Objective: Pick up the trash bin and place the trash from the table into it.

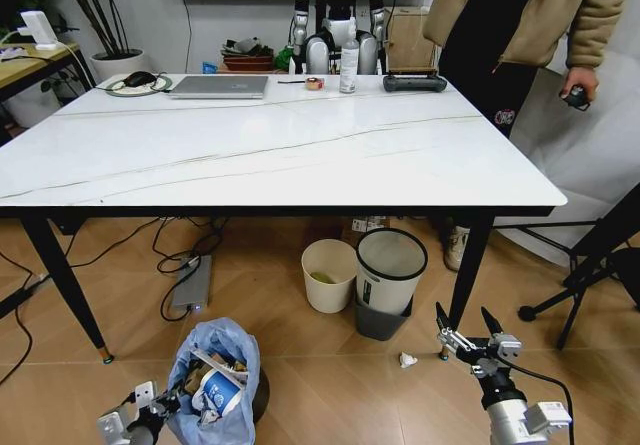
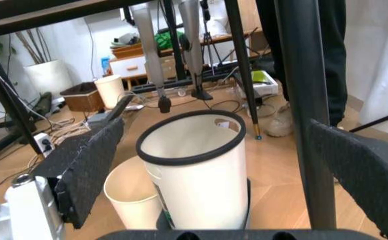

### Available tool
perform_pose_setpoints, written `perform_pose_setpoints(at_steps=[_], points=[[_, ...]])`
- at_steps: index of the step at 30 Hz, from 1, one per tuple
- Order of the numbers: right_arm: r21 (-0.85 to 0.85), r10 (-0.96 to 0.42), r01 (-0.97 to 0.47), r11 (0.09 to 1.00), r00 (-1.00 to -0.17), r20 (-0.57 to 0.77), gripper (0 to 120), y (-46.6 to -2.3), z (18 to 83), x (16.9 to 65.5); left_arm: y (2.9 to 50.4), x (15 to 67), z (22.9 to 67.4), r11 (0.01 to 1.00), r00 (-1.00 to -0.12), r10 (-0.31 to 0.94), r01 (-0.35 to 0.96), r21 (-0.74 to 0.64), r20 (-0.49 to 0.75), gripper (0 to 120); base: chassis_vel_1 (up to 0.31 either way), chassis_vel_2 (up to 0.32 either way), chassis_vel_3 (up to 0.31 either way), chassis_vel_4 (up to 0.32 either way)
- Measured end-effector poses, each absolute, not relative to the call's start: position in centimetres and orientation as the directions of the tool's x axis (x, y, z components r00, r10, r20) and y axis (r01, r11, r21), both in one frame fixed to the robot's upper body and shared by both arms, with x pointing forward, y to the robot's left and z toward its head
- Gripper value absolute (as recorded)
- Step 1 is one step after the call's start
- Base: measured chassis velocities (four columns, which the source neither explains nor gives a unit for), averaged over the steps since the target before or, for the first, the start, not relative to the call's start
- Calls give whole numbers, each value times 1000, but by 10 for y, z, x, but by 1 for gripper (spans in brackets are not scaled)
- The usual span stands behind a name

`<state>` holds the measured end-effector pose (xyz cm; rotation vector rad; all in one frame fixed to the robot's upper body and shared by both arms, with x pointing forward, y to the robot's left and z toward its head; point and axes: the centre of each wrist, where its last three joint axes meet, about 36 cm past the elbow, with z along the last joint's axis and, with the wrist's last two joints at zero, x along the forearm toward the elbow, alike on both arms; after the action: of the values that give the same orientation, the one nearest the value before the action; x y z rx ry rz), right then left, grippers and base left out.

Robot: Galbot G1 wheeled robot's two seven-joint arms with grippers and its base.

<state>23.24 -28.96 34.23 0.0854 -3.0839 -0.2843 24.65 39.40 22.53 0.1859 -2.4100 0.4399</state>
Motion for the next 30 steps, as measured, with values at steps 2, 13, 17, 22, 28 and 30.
perform_pose_setpoints(at_steps=[2, 13, 17, 22, 28, 30], points=[[184, -59, -51, 982, -998, 38, 100, -290, 342, 232, 394, 247, 225, 933, -764, -21, -247, -263, 645, 0, 0, 0, 0, 0], [184, -59, -51, 982, -998, 38, 100, -290, 342, 232, 395, 248, 225, 933, -765, -23, -248, -262, 644, 0, 0, 0, 0, 0], [184, -59, -51, 982, -998, 38, 100, -290, 342, 232, 394, 248, 225, 933, -766, -23, -248, -262, 643, 0, 0, 0, 0, 0], [184, -59, -51, 982, -998, 38, 100, -290, 342, 232, 394, 249, 225, 932, -766, -23, -249, -263, 643, 0, 0, 0, 0, 0], [184, -59, -51, 982, -998, 38, 100, -290, 342, 232, 394, 249, 225, 932, -769, -32, -253, -258, 639, 0, 0, 0, 0, 0], [184, -59, -51, 982, -998, 38, 100, -290, 342, 232, 394, 249, 225, 933, -769, -34, -253, -256, 638, 0, 0, 0, 0, 0]])
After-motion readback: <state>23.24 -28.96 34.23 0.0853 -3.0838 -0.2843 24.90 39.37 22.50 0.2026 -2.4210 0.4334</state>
